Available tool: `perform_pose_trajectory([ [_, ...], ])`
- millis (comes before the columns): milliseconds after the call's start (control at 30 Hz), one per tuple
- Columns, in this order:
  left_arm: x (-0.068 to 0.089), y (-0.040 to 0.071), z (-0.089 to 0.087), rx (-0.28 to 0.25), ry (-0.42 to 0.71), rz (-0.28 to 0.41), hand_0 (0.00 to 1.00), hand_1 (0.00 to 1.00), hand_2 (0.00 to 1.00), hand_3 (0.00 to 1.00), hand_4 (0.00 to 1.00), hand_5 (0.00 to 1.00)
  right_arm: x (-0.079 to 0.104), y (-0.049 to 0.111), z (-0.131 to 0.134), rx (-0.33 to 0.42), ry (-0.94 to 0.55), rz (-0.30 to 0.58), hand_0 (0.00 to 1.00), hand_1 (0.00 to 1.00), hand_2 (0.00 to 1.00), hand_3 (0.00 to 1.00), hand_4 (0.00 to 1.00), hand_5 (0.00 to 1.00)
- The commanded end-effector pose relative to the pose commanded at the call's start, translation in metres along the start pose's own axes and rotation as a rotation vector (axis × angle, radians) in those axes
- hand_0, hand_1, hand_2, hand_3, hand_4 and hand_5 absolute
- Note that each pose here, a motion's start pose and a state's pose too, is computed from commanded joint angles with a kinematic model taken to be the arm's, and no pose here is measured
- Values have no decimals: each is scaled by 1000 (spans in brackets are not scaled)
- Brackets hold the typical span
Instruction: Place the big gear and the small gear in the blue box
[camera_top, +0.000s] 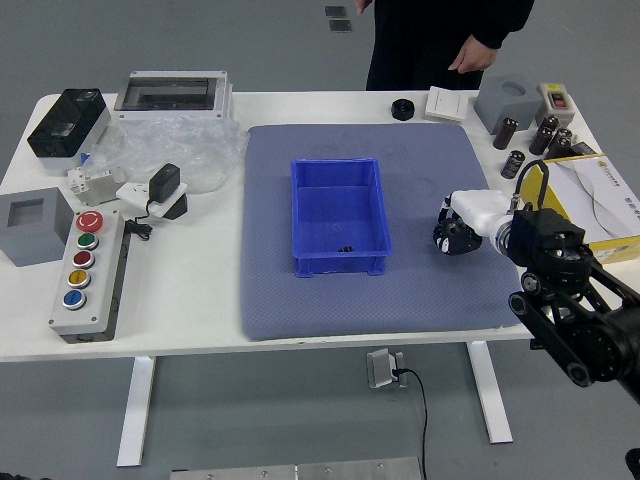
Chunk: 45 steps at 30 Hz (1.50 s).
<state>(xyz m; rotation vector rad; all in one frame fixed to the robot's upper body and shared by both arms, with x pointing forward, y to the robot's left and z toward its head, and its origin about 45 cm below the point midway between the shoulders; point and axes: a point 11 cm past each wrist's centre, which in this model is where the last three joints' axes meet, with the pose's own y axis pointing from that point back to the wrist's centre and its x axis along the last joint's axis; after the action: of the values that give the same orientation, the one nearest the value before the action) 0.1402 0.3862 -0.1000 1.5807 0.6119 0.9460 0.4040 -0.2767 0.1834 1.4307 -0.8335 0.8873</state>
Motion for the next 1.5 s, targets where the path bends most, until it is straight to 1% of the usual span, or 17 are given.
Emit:
perform_pose_trajectory([
  [67, 0, 0, 0, 0, 0, 0, 793, 770, 765, 689, 563, 264, 4, 0, 1, 0, -1, 9, 552, 476, 511, 571, 483, 227],
  [100, 0, 0, 0, 1, 0, 0, 793, 770, 765, 689, 563, 265, 6, 0, 1, 0, -2, 13, 566, 475, 510, 571, 464, 199],
  [267, 0, 0, 0, 1, 1, 0, 793, 770, 765, 689, 563, 265, 14, 2, 0, 3, -2, 32, 566, 475, 510, 571, 464, 199],
  [300, 0, 0, 0, 1, 1, 0, 792, 770, 766, 690, 562, 266, 16, 2, 0, 5, -2, 36, 577, 475, 509, 572, 445, 179],
  [500, 1, 0, 0, 2, 2, 1, 793, 770, 767, 689, 562, 266, 30, 5, -5, 19, 1, 67, 578, 471, 508, 572, 443, 179],
  [633, 1, 0, 0, 2, 3, 0, 793, 770, 767, 689, 562, 266, 43, 8, -10, 35, -1, 98, 578, 471, 508, 572, 443, 179],
  [833, 1, 0, -1, 3, 3, 0, 793, 770, 767, 689, 562, 266, 66, 15, -27, 80, 6, 154, 578, 471, 504, 570, 444, 178],
  [1033, 1, 0, -1, 4, 2, 0, 793, 770, 767, 689, 562, 266, 83, 19, -53, 140, 12, 193, 578, 471, 502, 569, 444, 177],
  [1167, 0, 0, -1, 5, 0, 0, 792, 770, 768, 689, 562, 268, 86, 18, -71, 178, 12, 199, 577, 471, 502, 571, 440, 175],
  [1367, 1, 0, -1, 6, -5, 1, 792, 770, 767, 689, 561, 268, 83, 15, -94, 221, 15, 187, 576, 470, 502, 572, 441, 178],
  [1500, 2, 0, -1, 5, -9, 2, 792, 770, 767, 689, 561, 266, 81, 14, -104, 239, 17, 181, 577, 471, 503, 577, 442, 181],
])
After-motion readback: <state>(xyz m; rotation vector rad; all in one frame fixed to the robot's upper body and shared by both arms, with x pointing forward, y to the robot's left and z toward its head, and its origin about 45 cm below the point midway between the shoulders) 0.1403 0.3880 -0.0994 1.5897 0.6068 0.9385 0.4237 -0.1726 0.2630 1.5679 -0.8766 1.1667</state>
